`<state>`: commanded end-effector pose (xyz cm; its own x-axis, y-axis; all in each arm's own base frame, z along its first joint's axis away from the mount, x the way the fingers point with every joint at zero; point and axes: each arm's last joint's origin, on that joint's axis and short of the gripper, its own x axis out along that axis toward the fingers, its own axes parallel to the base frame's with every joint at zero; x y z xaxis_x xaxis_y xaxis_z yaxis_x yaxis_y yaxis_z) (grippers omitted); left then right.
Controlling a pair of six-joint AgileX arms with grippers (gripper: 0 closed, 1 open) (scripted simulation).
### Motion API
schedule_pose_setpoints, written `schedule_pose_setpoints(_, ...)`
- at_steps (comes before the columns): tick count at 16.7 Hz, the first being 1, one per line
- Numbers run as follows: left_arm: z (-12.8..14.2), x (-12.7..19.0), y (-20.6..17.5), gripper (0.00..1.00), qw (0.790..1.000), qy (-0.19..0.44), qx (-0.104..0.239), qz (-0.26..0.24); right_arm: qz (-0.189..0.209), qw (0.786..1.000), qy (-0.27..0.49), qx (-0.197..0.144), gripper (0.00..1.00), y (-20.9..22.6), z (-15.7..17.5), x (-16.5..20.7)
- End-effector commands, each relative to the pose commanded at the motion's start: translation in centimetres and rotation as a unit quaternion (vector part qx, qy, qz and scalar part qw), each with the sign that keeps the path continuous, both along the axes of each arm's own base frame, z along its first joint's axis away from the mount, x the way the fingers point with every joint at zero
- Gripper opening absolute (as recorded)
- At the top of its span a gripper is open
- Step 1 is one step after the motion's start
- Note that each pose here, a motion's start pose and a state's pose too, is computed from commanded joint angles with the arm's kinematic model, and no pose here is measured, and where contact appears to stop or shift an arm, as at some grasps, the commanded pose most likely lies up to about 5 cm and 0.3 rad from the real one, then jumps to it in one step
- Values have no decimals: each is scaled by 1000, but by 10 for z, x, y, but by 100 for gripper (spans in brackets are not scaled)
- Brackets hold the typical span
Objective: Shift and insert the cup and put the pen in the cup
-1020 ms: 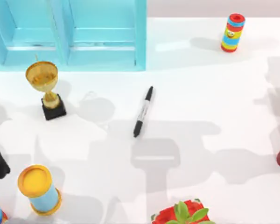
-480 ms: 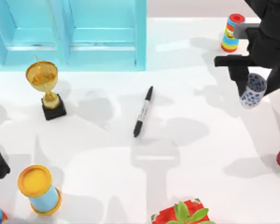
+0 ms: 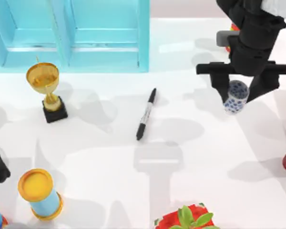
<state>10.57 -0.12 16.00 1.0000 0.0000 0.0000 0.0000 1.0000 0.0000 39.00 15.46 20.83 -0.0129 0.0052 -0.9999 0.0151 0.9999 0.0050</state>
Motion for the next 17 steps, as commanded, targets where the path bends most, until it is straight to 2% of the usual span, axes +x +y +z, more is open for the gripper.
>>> schedule_pose_setpoints(6,0,0,0,100,1000,0,0,0,2,1000,-6,1,0,2,-38,1)
schedule_pose_setpoints(10,0,0,0,100,1000,0,0,0,3,1000,-4,0,0,2,-43,0)
schedule_pose_setpoints(17,0,0,0,100,1000,0,0,0,3,1000,-4,0,53,2,-43,0)
